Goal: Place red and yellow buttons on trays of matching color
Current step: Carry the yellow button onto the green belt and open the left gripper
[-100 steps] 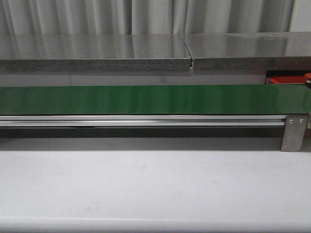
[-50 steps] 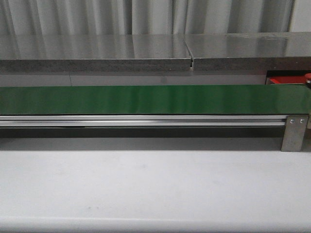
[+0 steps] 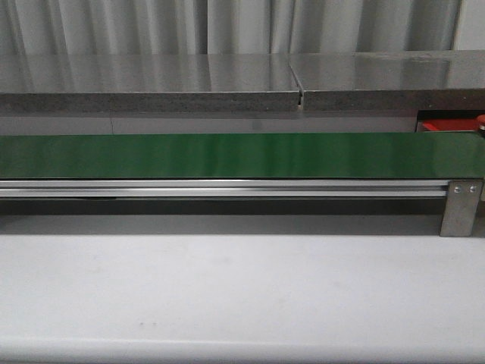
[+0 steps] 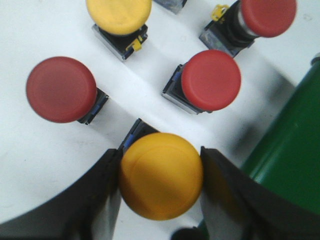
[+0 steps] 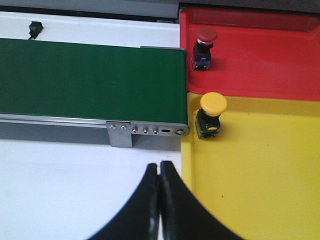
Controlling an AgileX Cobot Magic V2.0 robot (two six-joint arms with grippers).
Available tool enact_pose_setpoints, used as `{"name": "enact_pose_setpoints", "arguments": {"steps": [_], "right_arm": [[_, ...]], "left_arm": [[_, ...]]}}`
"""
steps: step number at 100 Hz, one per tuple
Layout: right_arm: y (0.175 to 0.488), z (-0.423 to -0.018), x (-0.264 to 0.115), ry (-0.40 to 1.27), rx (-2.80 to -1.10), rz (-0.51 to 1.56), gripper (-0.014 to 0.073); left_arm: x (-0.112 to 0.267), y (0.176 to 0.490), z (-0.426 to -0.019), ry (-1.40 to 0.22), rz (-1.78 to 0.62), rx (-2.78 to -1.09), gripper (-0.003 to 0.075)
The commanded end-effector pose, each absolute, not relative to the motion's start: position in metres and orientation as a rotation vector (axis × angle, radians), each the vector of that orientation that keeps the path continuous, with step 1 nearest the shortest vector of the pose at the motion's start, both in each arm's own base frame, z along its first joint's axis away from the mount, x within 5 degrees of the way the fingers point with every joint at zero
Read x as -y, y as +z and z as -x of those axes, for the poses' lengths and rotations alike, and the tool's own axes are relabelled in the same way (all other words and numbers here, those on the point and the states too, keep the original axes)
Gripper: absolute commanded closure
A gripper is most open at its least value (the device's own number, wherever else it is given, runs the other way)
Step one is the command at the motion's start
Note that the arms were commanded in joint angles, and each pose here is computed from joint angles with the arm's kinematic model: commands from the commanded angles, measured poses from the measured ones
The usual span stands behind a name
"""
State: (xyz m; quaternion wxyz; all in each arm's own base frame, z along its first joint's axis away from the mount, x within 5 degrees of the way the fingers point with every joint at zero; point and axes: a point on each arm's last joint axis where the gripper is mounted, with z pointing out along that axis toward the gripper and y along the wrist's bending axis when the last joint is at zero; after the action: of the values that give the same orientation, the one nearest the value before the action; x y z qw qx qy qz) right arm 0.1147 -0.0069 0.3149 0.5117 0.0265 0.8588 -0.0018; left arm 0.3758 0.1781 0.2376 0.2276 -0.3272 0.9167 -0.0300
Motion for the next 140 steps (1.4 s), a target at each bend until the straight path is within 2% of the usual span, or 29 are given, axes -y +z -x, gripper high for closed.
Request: {"name": "enact_pose_setpoints", "arguments": {"steps": [1,20,38,63,74,106,115,130,140], "right_arm": [[0.329,-0.117,0.008,-0.023,-1.976,-0.063,0.0712],[0.329,-0.117,0.008,-0.023,-1.976,-0.063,0.0712],[0.329,-0.117,0.008,-0.023,-1.976,-0.063,0.0712],[0.329,-0.117,0.008,-0.023,-1.976,-0.063,0.0712],[0.329,-0.117,0.008,-0.023,-1.976,-0.063,0.0712],[0.329,-0.117,0.008,-0.023,-1.976,-0.063,0.0712],[0.329,-0.117,0.008,-0.023,-1.976,-0.063,0.0712],[0.329,-0.117,0.008,-0.023,-1.976,-0.063,0.0712],[0.329,-0.117,0.008,-0.023,-1.976,-0.063,0.0712]], "left_arm": [[-0.172,0.283,-0.364,-0.064,0.854,-2.405,0.0499],[-0.156,0.308,-0.342,-0.057,0.817,-2.367,0.0499],[-0.129,0.327,-0.341,-0.077,0.703,-2.352,0.0499],[-0.102,0.325,-0.355,-0.137,0.623,-2.348,0.0499],[-0.094,0.315,-0.363,-0.156,0.607,-2.381,0.0499],[-0.089,0.292,-0.377,-0.173,0.603,-2.433,0.0491],[-0.089,0.292,-0.377,-0.173,0.603,-2.435,0.0428],[-0.089,0.292,-0.377,-0.170,0.596,-2.435,0.0218],[-0.089,0.292,-0.377,-0.182,0.602,-2.430,0.0205]]}}
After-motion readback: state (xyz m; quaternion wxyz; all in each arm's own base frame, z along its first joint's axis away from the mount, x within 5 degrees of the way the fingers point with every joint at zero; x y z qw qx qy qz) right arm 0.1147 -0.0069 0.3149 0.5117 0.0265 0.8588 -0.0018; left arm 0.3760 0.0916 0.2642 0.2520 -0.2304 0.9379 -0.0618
